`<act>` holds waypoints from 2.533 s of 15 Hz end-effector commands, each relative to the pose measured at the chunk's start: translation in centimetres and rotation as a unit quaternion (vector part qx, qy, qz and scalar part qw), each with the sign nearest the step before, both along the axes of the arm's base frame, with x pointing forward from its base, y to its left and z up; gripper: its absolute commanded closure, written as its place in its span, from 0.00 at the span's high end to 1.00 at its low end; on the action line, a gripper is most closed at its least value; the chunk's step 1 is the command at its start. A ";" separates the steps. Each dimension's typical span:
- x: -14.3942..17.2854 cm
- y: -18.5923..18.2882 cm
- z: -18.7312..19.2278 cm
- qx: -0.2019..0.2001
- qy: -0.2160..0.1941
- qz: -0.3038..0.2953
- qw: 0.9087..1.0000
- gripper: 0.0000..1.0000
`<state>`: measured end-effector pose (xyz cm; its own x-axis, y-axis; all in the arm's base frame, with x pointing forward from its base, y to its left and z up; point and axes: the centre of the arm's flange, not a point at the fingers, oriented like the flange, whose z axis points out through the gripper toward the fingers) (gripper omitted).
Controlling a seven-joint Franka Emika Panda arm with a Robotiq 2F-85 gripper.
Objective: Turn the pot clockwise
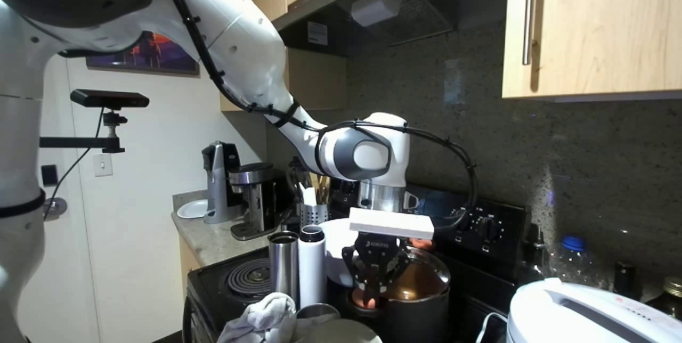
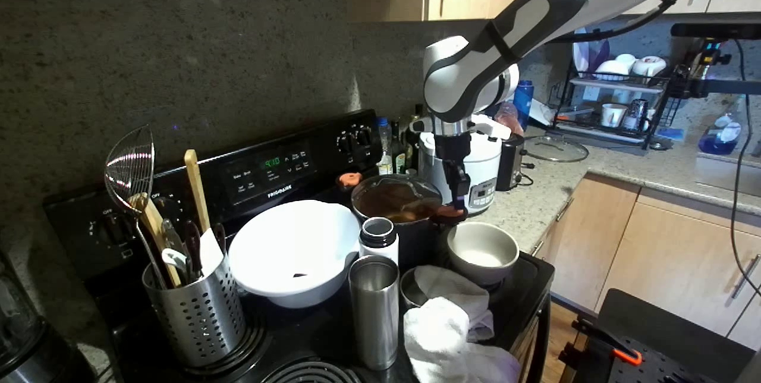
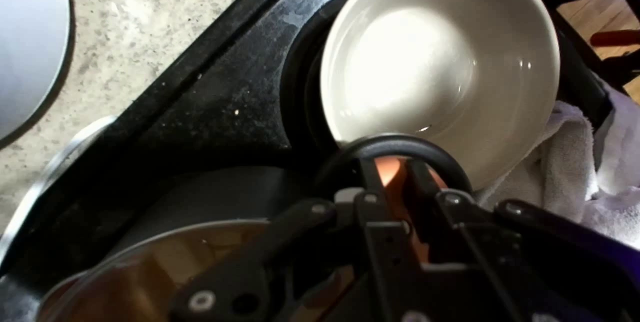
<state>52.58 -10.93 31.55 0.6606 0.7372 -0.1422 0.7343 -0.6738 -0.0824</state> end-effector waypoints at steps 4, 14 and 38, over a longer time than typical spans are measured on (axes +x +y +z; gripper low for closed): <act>-0.5 0.2 1.1 -0.039 -0.009 -0.128 0.991 0.05; -0.6 0.9 1.2 -0.074 -0.016 -0.291 0.954 0.05; 0.0 4.3 1.2 -0.105 -0.034 -0.586 0.803 0.05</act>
<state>52.89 -7.31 31.90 0.9214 -0.3654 -0.1324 -0.3492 -0.9279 0.1309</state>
